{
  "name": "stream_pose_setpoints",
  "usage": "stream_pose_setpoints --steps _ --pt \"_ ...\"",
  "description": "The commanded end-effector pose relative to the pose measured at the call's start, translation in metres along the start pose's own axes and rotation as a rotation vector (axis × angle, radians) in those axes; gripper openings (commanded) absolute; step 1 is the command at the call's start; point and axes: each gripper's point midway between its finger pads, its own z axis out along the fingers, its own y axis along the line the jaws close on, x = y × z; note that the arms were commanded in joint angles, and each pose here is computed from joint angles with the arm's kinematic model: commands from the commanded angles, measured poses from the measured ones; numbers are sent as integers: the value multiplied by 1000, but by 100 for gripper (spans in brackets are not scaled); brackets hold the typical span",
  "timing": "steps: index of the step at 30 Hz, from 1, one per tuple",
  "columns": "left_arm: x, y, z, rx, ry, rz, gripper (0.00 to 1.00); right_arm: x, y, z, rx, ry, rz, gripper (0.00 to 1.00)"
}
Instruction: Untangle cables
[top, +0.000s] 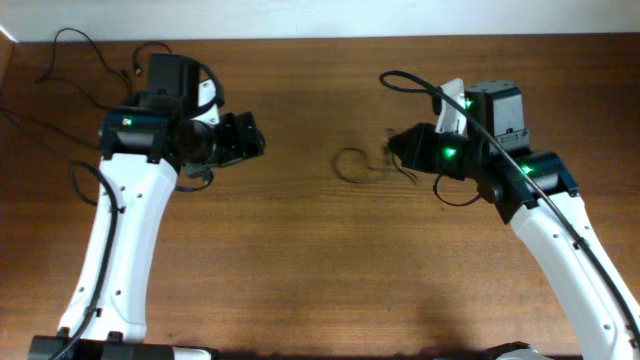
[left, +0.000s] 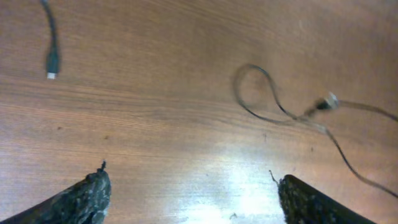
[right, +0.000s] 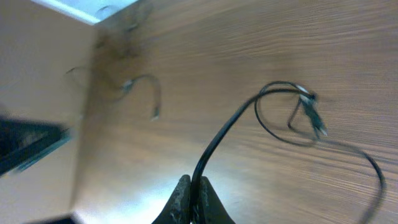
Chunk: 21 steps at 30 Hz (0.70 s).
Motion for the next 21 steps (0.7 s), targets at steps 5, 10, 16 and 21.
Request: stream_pose_setpoints --steps 5,10,16,21 --pt "-16 0 -5 -19 -76 -20 99 8 106 -51 -476 66 -226 4" --pt "-5 -33 -3 118 -21 -10 97 1 126 -55 -539 46 -203 4" --pt "2 -53 1 150 -14 42 84 9 171 -51 -640 40 -242 4" --pt "-1 -50 7 134 -13 38 76 8 172 -52 -644 45 -213 4"
